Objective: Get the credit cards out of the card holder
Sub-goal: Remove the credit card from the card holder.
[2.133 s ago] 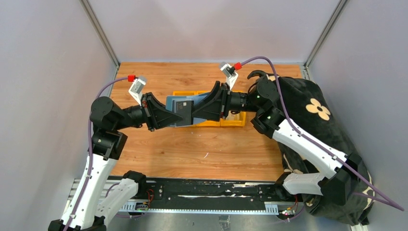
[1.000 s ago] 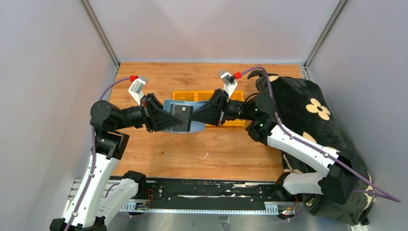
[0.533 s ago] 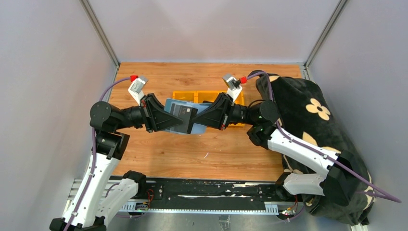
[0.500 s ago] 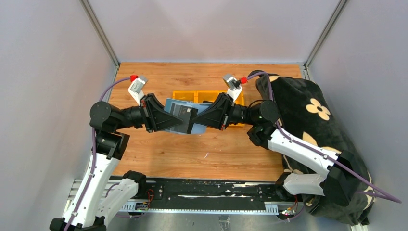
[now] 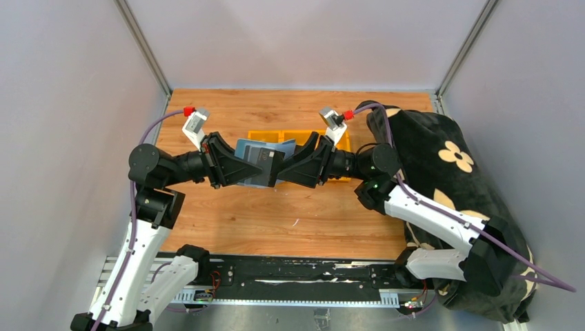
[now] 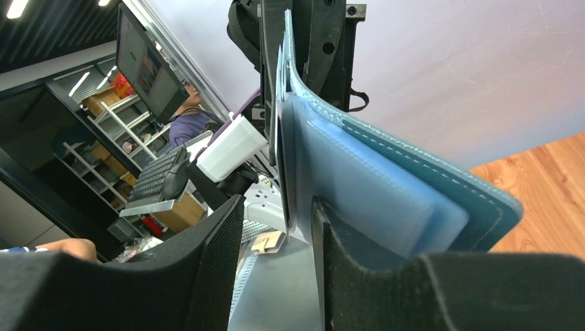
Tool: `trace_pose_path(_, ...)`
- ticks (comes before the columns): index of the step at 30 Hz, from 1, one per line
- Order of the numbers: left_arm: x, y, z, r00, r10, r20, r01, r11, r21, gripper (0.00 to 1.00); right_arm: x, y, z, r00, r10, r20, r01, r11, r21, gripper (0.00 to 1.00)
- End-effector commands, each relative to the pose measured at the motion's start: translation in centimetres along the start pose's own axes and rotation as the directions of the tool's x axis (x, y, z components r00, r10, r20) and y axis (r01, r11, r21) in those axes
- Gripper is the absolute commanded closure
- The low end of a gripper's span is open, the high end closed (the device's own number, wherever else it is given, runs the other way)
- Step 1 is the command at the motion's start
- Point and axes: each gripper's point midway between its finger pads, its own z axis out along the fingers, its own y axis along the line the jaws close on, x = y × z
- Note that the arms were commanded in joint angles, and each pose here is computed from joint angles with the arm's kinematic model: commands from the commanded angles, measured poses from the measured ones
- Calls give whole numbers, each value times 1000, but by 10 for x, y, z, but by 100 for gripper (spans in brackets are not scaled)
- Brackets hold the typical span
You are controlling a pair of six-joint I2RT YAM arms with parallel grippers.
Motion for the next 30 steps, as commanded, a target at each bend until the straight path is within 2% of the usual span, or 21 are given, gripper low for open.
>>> trace_pose_path(1,-7,-10,-1,997,73,15,-73,997,5,100,-12,3,10,999,-14,29,15,1000,-24,54)
trace_pose_path(5,-5,-7,-2,997,76,7,-76,997,-10,100,-12,6,19,1000,-6,18,7,999,-53,54)
trace_pose_path(7,-5,-7,-2,997,80,6,-80,997,-10,100,-12,6,22,1000,0,12,0,998,-63,58)
trace_pose_path(11,-5,-9,-3,997,82,1,-82,997,-8,100,-9,6,21,1000,3,-4,-3,997,-72,89)
trace_pose_path(13,-6,-13,-3,996,85,0,-85,996,0,98,-7,4,17,1000,0,-14,-1,998,-60,99)
trace_pose_path(20,-6,-18,-4,996,84,-8,-84,996,15,94,-6,-3,-6,999,-38,-36,39,999,27,100)
trace_pose_path(28,-8,-18,-3,994,112,-6,-112,994,10,94,-11,-6,-27,997,-57,-47,60,996,73,100)
trace_pose_path(30,-6,-10,-5,992,122,-27,-123,992,-28,96,-15,-10,-37,997,-63,-51,68,992,110,100)
